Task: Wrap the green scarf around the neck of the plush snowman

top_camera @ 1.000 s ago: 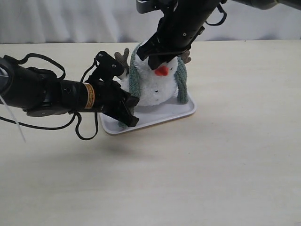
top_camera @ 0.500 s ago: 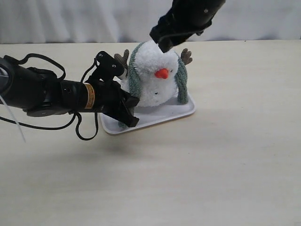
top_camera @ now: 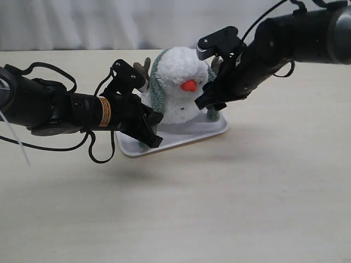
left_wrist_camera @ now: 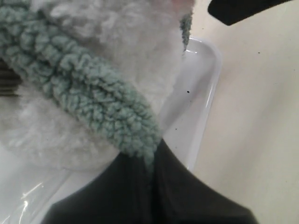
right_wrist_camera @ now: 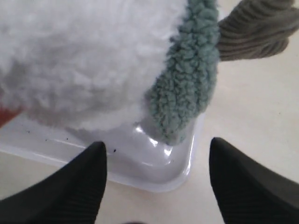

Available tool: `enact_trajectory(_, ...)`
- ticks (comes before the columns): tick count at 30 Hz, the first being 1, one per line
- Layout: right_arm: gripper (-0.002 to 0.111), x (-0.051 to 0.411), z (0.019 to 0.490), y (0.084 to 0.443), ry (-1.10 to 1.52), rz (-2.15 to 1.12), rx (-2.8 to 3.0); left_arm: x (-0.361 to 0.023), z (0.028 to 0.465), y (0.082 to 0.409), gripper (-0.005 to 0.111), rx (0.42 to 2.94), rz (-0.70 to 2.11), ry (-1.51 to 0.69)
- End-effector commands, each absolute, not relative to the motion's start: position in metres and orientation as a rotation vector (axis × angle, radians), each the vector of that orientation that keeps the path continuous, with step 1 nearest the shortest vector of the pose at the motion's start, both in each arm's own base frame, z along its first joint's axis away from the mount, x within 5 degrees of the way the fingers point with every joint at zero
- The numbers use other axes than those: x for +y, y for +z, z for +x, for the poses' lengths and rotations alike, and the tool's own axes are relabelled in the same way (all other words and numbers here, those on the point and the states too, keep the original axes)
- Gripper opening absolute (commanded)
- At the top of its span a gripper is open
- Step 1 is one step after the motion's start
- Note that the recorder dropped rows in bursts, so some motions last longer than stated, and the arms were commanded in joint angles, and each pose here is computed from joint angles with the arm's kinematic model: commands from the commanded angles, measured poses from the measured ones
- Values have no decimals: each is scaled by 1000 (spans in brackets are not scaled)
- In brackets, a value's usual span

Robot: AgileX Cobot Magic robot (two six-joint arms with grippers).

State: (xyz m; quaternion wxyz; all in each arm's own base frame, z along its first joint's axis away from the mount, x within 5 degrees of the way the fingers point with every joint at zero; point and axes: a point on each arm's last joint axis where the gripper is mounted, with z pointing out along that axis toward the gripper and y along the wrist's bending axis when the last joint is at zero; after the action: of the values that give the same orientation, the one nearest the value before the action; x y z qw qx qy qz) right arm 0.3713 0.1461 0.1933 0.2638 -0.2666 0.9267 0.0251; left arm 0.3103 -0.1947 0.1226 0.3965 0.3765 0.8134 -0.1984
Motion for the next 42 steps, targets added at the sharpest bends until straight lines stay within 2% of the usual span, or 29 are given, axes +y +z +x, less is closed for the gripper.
enact_trajectory(1, 62, 145, 376, 172, 56, -723, 2408, -198, 310, 123, 0, 2048, 962, -516)
enact_trajectory(4, 62, 147, 383, 143, 27, -762, 2415, -198, 310, 123, 0, 2048, 962, -516)
enact_trajectory(6, 55, 148, 387, 139, 35, -751, 2381, -198, 310, 123, 0, 2048, 962, -516)
enact_trajectory(8, 37, 149, 388, 139, 37, -746, 2366, -198, 310, 123, 0, 2047, 962, -517)
enact_trajectory(9, 23, 149, 388, 139, 37, -747, 2368, -198, 310, 123, 0, 2042, 966, -517)
enact_trajectory(11, 4, 148, 386, 138, 28, -767, 2397, -198, 310, 124, 0, 2035, 972, -512)
enact_trajectory(20, 4, 161, 353, 194, 103, -772, 2466, -200, 314, 128, 0, 2031, 898, -537)
enact_trajectory(24, 4, 168, 350, 187, 103, -811, 2490, -199, 314, 127, 0, 2052, 875, -538)
enact_trajectory(34, 4, 169, 355, 136, 81, -850, 2609, -200, 309, 124, 0, 2135, 862, -609)
enact_trajectory(37, 4, 169, 355, 136, 81, -850, 2609, -206, 304, 127, 0, 2104, 899, -703)
enact_trajectory(39, 4, 169, 354, 147, 93, -829, 2584, -209, 305, 131, 0, 2117, 860, -764)
enact_trajectory(41, 4, 171, 352, 163, 152, -773, 2563, -217, 298, 138, 0, 2060, 869, -938)
enact_trajectory(42, 4, 173, 351, 168, 188, -774, 2545, -217, 297, 136, 0, 2072, 897, -933)
